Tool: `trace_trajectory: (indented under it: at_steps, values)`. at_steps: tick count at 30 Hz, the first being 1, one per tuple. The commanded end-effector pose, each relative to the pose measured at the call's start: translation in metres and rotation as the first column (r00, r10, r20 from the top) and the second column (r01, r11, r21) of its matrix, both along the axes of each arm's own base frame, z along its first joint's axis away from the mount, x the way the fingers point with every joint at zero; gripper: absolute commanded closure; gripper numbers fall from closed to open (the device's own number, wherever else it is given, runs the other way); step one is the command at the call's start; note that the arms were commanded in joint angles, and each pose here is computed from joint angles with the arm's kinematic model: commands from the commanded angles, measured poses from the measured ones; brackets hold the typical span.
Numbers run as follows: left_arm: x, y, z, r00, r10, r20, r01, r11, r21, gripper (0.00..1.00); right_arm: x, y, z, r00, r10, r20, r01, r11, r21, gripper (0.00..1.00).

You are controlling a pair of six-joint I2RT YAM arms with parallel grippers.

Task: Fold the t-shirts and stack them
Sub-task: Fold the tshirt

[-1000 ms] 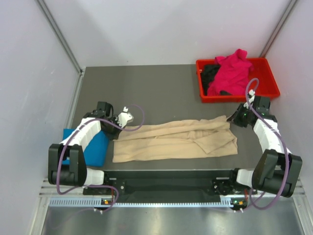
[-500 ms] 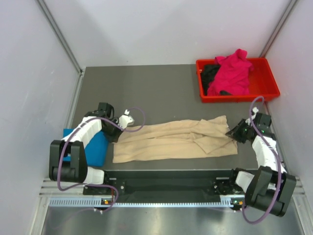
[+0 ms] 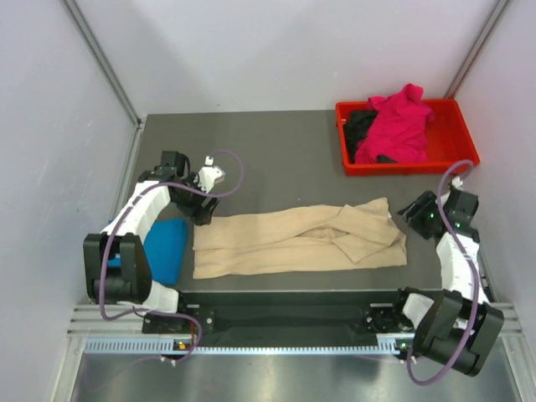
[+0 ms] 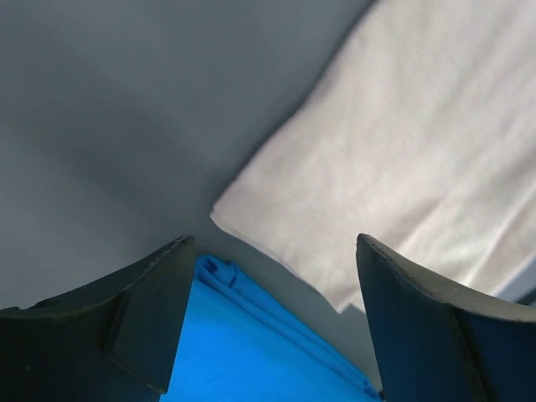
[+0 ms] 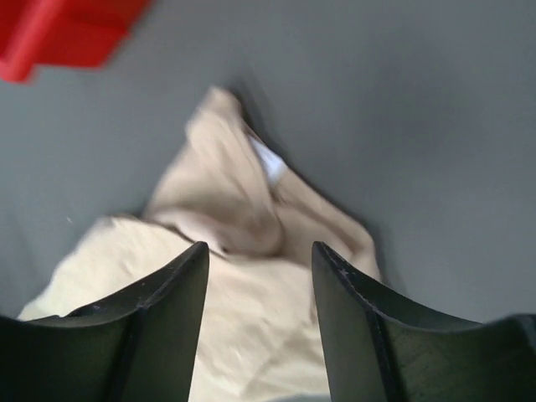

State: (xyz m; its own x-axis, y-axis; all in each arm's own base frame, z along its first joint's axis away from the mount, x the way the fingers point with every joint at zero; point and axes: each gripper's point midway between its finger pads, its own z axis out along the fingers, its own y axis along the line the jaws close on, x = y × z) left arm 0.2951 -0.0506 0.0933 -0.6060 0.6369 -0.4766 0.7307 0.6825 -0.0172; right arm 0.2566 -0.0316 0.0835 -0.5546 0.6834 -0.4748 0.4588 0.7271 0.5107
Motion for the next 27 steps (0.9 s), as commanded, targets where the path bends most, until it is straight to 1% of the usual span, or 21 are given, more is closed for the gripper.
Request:
trace_trajectory:
  at_steps: [1,2,3,4,5,7,9,11,12,15,17,19,20,21,22,24,25,27]
  values:
    - [0.038,0.001,-0.004,0.987,0.145,0.063,-0.143,0.989,-0.033,0.18,0.058,-0.019,0.045,0.985,0.033,0.17,-0.007,0.989,-0.148,0.48]
    - [0.044,0.008,-0.008,0.983,0.171,0.074,-0.171,0.985,0.001,0.18,0.066,-0.012,0.044,0.984,0.071,0.163,-0.045,0.986,-0.158,0.52]
    - [0.047,0.01,-0.019,0.982,0.181,0.054,-0.182,0.983,0.015,0.18,0.074,-0.01,0.041,0.985,0.09,0.149,-0.065,0.985,-0.162,0.53]
    - [0.052,0.012,-0.024,0.98,0.188,0.059,-0.19,0.981,0.026,0.17,0.084,-0.009,0.032,0.988,0.106,0.112,-0.088,0.984,-0.154,0.55]
    - [0.053,0.015,-0.029,0.98,0.193,0.052,-0.195,0.98,0.039,0.17,0.092,0.001,0.028,0.984,0.148,0.101,-0.13,0.979,-0.16,0.56]
    - [0.052,0.015,-0.043,0.982,0.191,0.016,-0.191,0.98,0.051,0.16,0.102,0.008,0.01,0.983,0.175,0.058,-0.165,0.975,-0.146,0.55]
    - [0.05,0.015,-0.055,0.982,0.186,-0.013,-0.185,0.981,0.058,0.16,0.109,0.02,-0.003,0.976,0.213,0.049,-0.206,0.972,-0.113,0.54]
    - [0.05,0.017,-0.065,0.983,0.184,-0.01,-0.183,0.981,0.067,0.15,0.116,0.022,-0.007,0.975,0.214,0.052,-0.208,0.972,-0.106,0.55]
    - [0.051,0.018,-0.068,0.983,0.183,-0.003,-0.182,0.98,0.076,0.14,0.115,0.021,-0.016,0.978,0.206,0.027,-0.202,0.974,-0.106,0.55]
    - [0.049,0.018,-0.081,0.985,0.172,-0.02,-0.17,0.982,0.077,0.14,0.118,0.019,-0.023,0.98,0.197,0.012,-0.195,0.975,-0.106,0.55]
    - [0.043,0.013,-0.088,0.987,0.154,-0.055,-0.151,0.987,0.058,0.15,0.121,0.023,-0.027,0.977,0.21,0.023,-0.208,0.975,-0.079,0.64]
    - [0.037,0.003,-0.091,0.989,0.124,-0.081,-0.123,0.992,0.014,0.2,0.121,0.024,-0.031,0.979,0.203,0.018,-0.201,0.977,-0.07,0.78]
    - [0.035,-0.001,-0.093,0.989,0.113,-0.092,-0.114,0.993,-0.004,0.25,0.123,0.022,-0.029,0.981,0.19,0.026,-0.187,0.979,-0.077,0.9]
    - [0.033,-0.006,-0.094,0.99,0.096,-0.099,-0.099,0.995,-0.023,0.32,0.123,0.019,-0.028,0.983,0.179,0.028,-0.176,0.98,-0.089,0.94]
    - [0.03,-0.011,-0.094,0.991,0.081,-0.11,-0.086,0.995,-0.042,0.54,0.124,0.012,-0.025,0.988,0.154,0.033,-0.149,0.982,-0.118,0.98]
    - [0.026,-0.016,-0.097,0.989,0.065,-0.131,-0.073,0.996,-0.058,0.75,0.126,-0.003,-0.02,0.994,0.099,0.039,-0.091,0.981,-0.17,1.0]
    - [0.025,-0.017,-0.098,0.987,0.068,-0.142,-0.078,0.995,-0.062,1.0,0.126,-0.007,-0.014,0.995,0.082,0.056,-0.07,0.98,-0.184,1.0]
    - [0.027,-0.016,-0.101,0.985,0.082,-0.148,-0.092,0.994,-0.059,1.0,0.129,-0.017,-0.004,0.994,0.048,0.095,-0.029,0.981,-0.191,1.0]
